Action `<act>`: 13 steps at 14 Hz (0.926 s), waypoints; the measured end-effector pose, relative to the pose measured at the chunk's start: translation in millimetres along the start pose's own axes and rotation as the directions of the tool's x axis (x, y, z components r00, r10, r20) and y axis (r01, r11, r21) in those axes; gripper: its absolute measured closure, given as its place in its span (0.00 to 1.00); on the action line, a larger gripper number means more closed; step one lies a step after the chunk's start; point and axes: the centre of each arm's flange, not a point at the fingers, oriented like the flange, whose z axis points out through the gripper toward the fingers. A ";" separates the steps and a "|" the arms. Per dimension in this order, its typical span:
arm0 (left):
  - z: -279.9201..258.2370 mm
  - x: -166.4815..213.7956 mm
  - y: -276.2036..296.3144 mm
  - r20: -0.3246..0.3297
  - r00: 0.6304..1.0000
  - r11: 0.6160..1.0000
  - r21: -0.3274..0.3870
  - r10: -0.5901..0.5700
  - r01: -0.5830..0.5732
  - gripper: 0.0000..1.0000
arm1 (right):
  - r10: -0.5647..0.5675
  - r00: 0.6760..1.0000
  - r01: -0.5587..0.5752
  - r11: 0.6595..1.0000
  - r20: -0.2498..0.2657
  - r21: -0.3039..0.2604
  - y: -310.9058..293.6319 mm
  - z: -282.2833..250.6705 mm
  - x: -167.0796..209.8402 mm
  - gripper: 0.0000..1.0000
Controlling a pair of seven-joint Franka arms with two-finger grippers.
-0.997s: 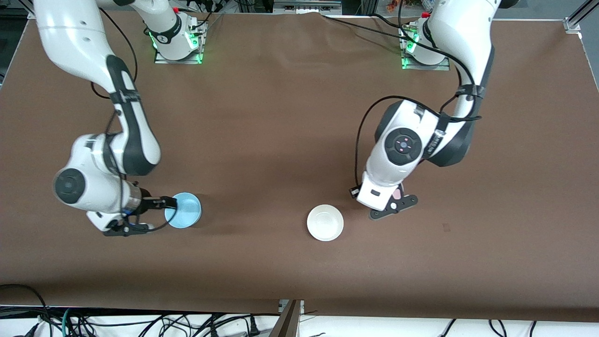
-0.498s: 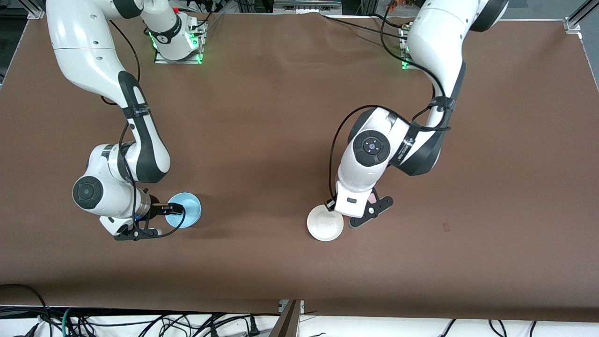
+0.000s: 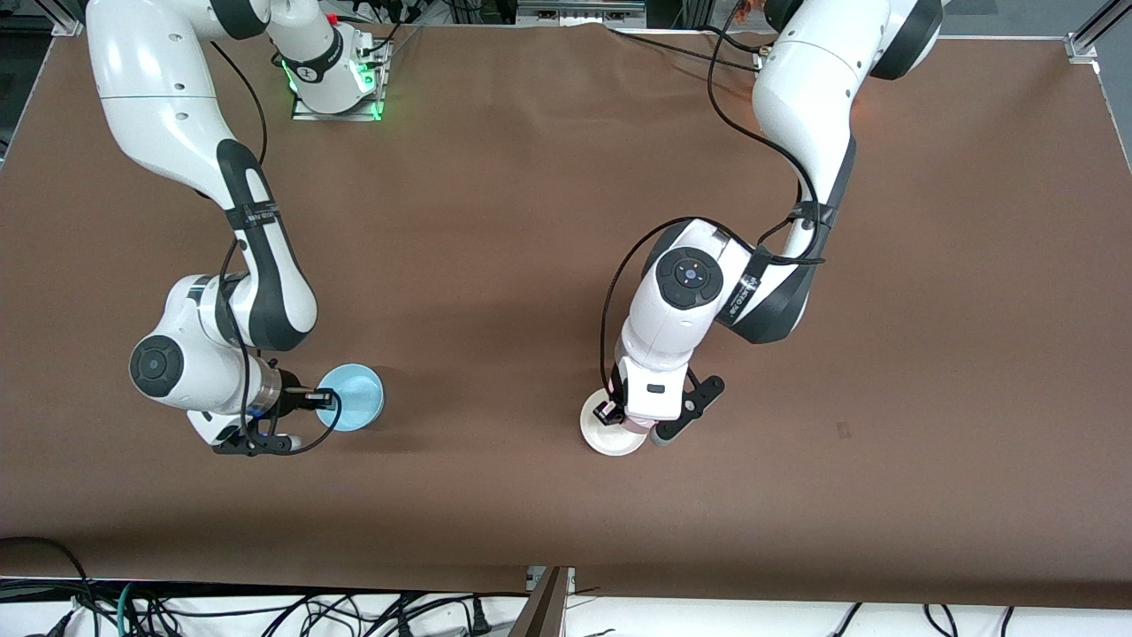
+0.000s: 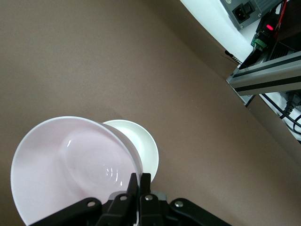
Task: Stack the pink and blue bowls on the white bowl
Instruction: 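Lower the pink bowl onto the white bowl while the right gripper grasps the blue bowl, then open the left gripper to release the pink bowl on the white bowl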
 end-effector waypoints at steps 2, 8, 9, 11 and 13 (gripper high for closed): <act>6.3 -8.6 1.8 0.000 1.000 1.000 -0.009 -0.016 0.016 0.97 | 0.005 1.000 -0.005 1.000 0.005 0.000 3.2 3.6 -0.3 0.72; 27.7 -19.5 -1.2 -0.003 1.000 1.000 0.007 -0.015 0.015 0.97 | 0.025 1.000 -0.026 0.999 0.008 0.027 2.5 5.0 -0.6 0.80; 31.1 -19.9 -1.9 -0.008 1.000 1.000 0.007 -0.014 0.014 0.97 | 0.026 1.000 -0.026 0.999 0.008 0.028 2.6 5.5 -0.8 0.81; 37.6 -21.5 -2.2 -0.017 1.000 1.000 -0.002 -0.018 0.018 0.97 | 0.027 1.000 -0.027 0.999 0.012 0.027 3.0 7.3 -1.2 0.81; 44.0 -22.7 -2.6 -0.023 1.000 1.000 -0.012 -0.021 0.021 0.97 | 0.027 0.999 -0.028 0.999 0.017 0.027 3.4 10.4 -2.0 0.81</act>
